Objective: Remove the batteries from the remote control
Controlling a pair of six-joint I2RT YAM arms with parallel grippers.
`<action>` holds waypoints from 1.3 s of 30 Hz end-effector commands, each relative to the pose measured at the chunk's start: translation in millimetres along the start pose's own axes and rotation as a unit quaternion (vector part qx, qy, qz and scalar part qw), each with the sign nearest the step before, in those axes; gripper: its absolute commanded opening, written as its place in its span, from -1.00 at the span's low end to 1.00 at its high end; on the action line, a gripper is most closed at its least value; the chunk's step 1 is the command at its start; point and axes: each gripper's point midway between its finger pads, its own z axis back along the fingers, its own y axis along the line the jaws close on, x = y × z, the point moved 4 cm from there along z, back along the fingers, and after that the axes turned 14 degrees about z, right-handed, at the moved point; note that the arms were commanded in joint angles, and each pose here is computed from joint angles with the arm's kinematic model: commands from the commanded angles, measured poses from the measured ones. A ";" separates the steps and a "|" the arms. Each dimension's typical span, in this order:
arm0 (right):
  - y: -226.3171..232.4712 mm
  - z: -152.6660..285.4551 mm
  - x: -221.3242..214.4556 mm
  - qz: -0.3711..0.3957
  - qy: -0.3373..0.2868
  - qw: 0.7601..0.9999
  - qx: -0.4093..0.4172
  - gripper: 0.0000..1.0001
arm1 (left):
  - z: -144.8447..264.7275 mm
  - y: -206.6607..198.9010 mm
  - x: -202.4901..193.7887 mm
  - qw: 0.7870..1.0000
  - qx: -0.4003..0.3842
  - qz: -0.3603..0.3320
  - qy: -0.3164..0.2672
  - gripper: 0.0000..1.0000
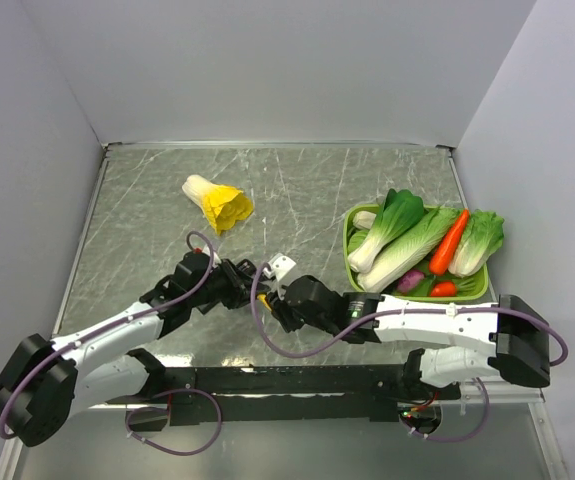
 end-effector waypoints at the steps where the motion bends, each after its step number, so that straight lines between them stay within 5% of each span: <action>1: -4.5 4.7 19.1 0.014 -0.052 0.998 -0.038 -0.10 | 2.7 -7.0 -0.4 0.999 -0.012 0.042 -0.004 -0.98; 11: 0.5 5.8 21.9 0.018 -0.056 0.998 -0.036 -0.18 | 2.3 1.3 -6.4 0.995 -0.031 0.089 0.026 -0.98; 19: 6.5 1.1 7.6 0.010 -0.051 0.998 -0.018 -0.01 | 7.6 -5.3 -6.2 0.994 -0.048 0.093 0.021 -0.98; 25: 5.0 4.9 16.0 0.003 -0.071 0.997 -0.020 -0.27 | 8.5 -4.4 -7.9 0.993 -0.055 0.099 0.028 -0.98; 26: 4.6 5.0 17.0 0.002 -0.074 0.997 -0.022 -0.58 | 8.0 -2.6 -8.0 0.993 -0.053 0.100 0.029 -0.98; 28: 4.0 7.7 20.7 -0.002 -0.085 0.996 -0.021 -0.87 | 7.5 -3.3 -10.1 0.994 -0.053 0.093 0.038 -0.98; 32: 3.2 16.2 29.1 -0.014 -0.109 0.994 -0.014 -1.00 | 3.8 0.2 -3.1 0.998 -0.007 0.058 0.008 0.47; 35: -11.3 21.4 23.1 -0.022 -0.057 0.998 -0.035 -1.00 | 9.1 -5.1 11.8 0.999 0.018 0.013 -0.050 0.68; 39: -32.9 26.9 12.8 -0.032 0.004 0.999 -0.032 -1.00 | 27.5 -10.8 44.5 0.986 0.080 -0.040 -0.143 0.71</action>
